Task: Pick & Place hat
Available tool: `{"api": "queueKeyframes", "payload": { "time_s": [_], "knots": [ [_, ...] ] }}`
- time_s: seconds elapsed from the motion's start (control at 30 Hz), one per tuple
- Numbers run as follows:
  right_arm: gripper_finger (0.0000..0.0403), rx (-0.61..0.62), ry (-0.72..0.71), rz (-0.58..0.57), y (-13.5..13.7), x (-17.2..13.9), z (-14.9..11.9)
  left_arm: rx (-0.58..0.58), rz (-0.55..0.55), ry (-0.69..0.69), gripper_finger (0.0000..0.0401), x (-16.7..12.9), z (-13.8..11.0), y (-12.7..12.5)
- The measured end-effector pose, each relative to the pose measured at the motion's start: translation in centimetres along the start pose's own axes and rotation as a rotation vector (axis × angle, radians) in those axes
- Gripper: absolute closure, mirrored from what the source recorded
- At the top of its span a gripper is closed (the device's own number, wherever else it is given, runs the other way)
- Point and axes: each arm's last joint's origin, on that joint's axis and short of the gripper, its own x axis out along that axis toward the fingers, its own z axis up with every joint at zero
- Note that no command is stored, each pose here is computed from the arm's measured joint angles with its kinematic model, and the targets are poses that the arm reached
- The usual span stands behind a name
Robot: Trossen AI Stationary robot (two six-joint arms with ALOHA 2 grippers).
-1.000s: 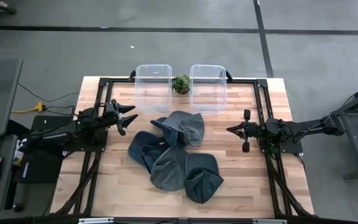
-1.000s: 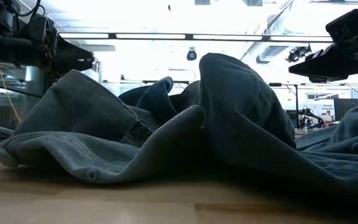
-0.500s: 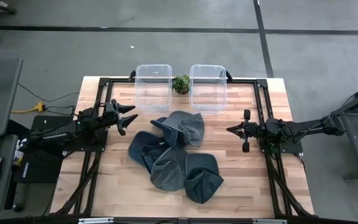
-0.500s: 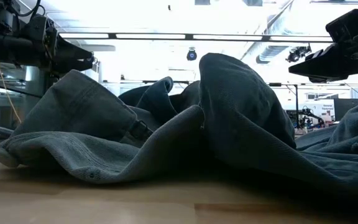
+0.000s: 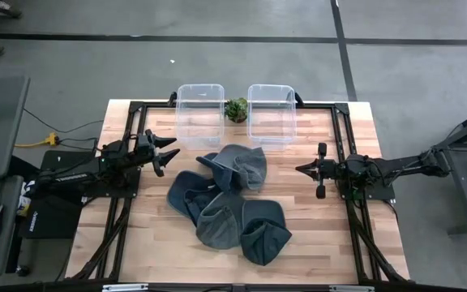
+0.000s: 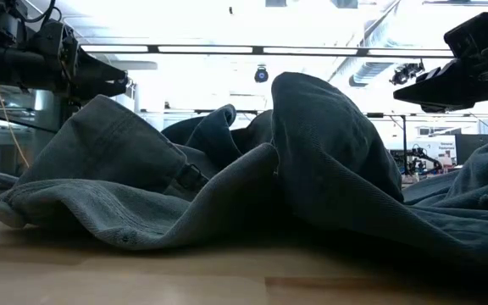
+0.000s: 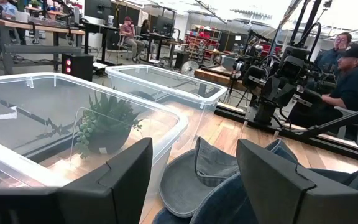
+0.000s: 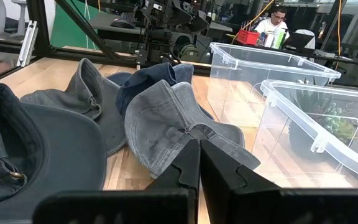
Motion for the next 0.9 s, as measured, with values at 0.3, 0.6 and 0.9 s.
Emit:
{"api": "queueKeyframes", "payload": {
  "time_s": [0.3,0.6,0.9],
  "knots": [
    [0.0394,0.0,0.0,0.0,0.0,0.0,-0.01,0.0,0.0,0.0,0.0169,0.0,0.0,0.0],
    [0.0398,0.0,0.0,0.0,0.0,0.0,0.0,0.0,0.0,0.0,0.0169,0.0,0.0,0.0],
    [0.0399,0.0,0.0,0.0,0.0,0.0,0.0,0.0,0.0,0.0,0.0169,0.0,0.0,0.0]
  ]
}}
